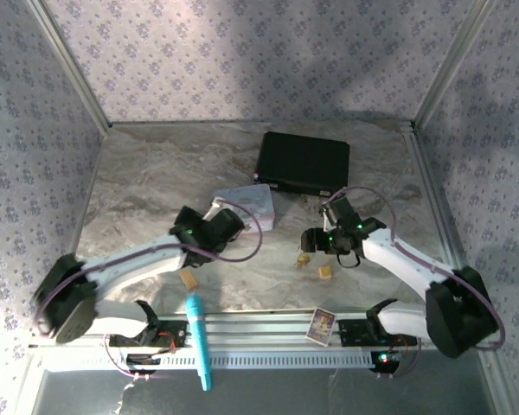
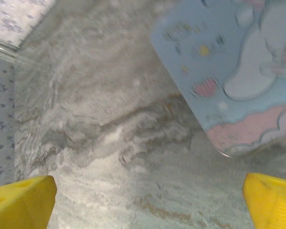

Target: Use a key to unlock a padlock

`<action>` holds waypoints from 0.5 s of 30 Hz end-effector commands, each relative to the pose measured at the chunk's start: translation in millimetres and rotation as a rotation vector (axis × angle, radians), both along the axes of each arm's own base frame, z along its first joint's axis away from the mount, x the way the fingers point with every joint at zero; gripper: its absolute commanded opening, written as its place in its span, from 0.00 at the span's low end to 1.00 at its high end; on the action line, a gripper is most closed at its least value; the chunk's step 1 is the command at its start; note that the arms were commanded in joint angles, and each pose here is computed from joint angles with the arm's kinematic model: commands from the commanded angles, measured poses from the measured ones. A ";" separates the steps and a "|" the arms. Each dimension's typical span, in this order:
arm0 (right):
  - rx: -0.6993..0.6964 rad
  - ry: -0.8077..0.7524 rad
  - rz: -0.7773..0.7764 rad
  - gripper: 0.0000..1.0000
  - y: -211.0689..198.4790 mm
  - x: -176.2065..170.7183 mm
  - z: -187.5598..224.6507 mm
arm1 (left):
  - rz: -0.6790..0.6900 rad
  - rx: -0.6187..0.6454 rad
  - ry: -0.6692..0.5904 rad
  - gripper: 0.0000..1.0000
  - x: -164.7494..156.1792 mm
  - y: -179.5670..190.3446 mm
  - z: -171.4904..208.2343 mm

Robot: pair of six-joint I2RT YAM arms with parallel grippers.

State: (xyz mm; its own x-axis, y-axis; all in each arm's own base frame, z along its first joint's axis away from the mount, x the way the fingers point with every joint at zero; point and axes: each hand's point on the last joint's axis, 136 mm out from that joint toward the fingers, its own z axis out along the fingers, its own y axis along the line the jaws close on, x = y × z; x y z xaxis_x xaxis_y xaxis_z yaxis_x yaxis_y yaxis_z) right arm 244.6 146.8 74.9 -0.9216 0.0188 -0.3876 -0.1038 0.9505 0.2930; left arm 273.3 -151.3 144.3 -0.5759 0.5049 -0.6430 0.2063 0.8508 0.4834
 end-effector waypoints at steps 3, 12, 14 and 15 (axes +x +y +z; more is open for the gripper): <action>-0.138 -0.296 -0.164 0.80 -45.9 44.2 46.5 | 0.095 -0.334 -0.242 1.00 4.9 24.2 52.0; -0.351 -0.746 -0.385 0.99 -129.7 65.9 82.2 | 0.373 -0.393 -0.426 1.00 14.4 125.1 52.8; -0.375 -0.739 -0.380 0.99 -139.6 68.4 81.0 | 0.446 -0.374 -0.436 1.00 16.9 147.5 41.7; -0.396 -0.735 -0.383 0.99 -145.1 70.1 78.9 | 0.491 -0.377 -0.455 1.00 18.0 160.0 35.0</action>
